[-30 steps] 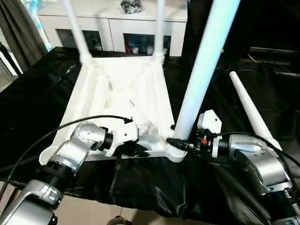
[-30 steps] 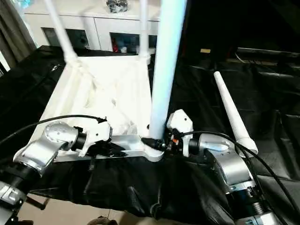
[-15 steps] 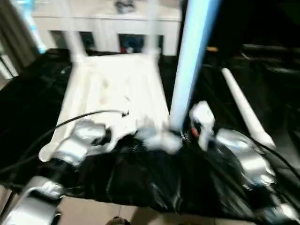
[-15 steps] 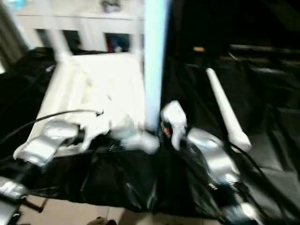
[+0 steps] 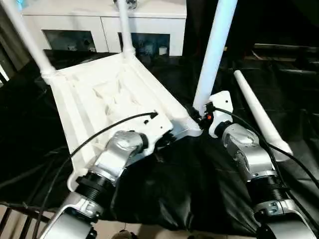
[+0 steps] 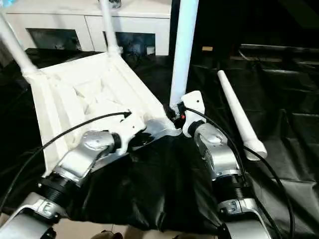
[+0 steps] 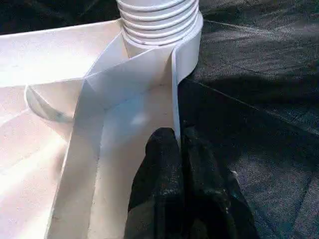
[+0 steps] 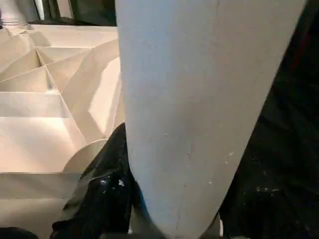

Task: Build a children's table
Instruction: Insert table leg to table base

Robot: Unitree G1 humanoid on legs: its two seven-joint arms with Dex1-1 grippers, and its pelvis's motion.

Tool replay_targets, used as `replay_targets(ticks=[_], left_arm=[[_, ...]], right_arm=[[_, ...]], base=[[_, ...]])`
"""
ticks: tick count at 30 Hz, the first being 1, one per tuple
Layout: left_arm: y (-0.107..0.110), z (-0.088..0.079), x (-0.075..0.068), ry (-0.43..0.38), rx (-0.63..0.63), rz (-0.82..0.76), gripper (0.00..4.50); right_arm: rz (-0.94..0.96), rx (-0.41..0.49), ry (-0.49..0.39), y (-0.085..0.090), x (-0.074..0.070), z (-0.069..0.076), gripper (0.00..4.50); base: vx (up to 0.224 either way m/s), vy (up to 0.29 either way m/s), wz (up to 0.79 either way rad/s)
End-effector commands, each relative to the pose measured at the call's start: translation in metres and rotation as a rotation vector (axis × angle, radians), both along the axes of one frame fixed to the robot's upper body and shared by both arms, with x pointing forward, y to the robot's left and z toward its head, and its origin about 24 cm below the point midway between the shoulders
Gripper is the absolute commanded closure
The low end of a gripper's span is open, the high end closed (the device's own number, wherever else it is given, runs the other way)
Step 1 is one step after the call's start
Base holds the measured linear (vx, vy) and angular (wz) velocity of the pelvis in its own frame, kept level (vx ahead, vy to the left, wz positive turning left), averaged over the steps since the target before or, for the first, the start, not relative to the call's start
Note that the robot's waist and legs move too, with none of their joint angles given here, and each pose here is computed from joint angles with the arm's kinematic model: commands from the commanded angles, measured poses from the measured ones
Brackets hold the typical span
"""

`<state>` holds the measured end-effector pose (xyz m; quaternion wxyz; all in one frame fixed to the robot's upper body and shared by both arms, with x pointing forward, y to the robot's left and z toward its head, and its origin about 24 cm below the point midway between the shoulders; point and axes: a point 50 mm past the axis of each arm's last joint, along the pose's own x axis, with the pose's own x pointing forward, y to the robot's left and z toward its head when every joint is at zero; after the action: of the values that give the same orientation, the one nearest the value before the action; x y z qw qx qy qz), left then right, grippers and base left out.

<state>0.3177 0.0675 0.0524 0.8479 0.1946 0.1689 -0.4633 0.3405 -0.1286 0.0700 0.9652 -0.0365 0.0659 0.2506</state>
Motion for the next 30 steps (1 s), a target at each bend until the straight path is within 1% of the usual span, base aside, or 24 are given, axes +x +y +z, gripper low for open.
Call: replay_targets(ticks=[1,2,7,8,10,11,15,19,21,22,23,24,25,27,30], left_arm=[[-0.019,0.019,0.000,-0.087,-0.034,-0.050,4.50],[-0.019,0.019,0.000,-0.085,-0.032,-0.050,4.50],[-0.015,0.017,-0.003,-0.073,-0.018,-0.064,4.50],[-0.014,0.017,-0.004,-0.071,-0.017,-0.070,4.50],[-0.013,0.016,-0.004,-0.065,-0.015,-0.082,4.50],[-0.011,0.016,-0.004,-0.062,-0.013,-0.089,4.50],[-0.008,0.016,-0.004,-0.059,-0.005,-0.096,4.50],[-0.004,0.016,-0.003,-0.059,0.005,-0.121,4.50],[-0.003,0.016,-0.003,-0.059,0.007,-0.124,4.50],[-0.001,0.016,-0.003,-0.062,0.010,-0.135,4.50],[-0.001,0.016,-0.003,-0.062,0.010,-0.135,4.50],[0.001,0.016,-0.003,-0.060,0.011,-0.155,4.50],[0.001,0.016,-0.003,-0.060,0.012,-0.157,4.50],[0.006,0.016,-0.005,-0.058,0.016,-0.200,4.50],[0.015,0.016,-0.007,-0.055,0.026,-0.276,4.50]], right_arm=[[0.070,-0.004,0.177,0.020,-0.015,-0.038,2.63],[0.065,-0.013,0.180,0.020,-0.015,-0.038,2.63],[0.053,0.021,0.174,0.020,-0.011,-0.035,2.63],[0.052,0.031,0.173,0.021,-0.011,-0.035,2.28],[0.048,0.050,0.166,0.020,-0.009,-0.032,1.93],[0.051,0.066,0.161,0.019,-0.009,-0.030,1.87],[0.056,0.071,0.144,0.017,-0.008,-0.028,1.46],[0.084,0.096,0.108,0.015,-0.007,-0.020,1.08],[0.091,0.099,0.103,0.014,-0.007,-0.018,1.01],[0.108,0.098,0.088,0.013,-0.007,-0.015,0.89],[0.108,0.098,0.088,0.013,-0.007,-0.015,0.89],[0.140,0.085,0.074,0.011,-0.009,-0.012,0.65],[0.144,0.084,0.072,0.011,-0.009,-0.012,0.65],[0.211,0.050,0.057,0.007,-0.014,-0.009,0.60],[0.329,-0.009,0.058,0.000,-0.025,-0.008,0.60]], base=[[0.000,0.000,0.00],[0.000,0.000,0.00],[0.000,0.000,0.00],[0.000,0.000,0.00],[0.000,0.000,0.00],[0.000,0.000,0.00],[0.000,0.000,0.00],[0.000,0.000,0.00],[0.000,0.000,0.00],[0.000,0.000,0.00],[0.000,0.000,0.00],[0.000,0.000,0.00],[0.000,0.000,0.00],[0.000,0.000,0.00],[0.000,0.000,0.00]])
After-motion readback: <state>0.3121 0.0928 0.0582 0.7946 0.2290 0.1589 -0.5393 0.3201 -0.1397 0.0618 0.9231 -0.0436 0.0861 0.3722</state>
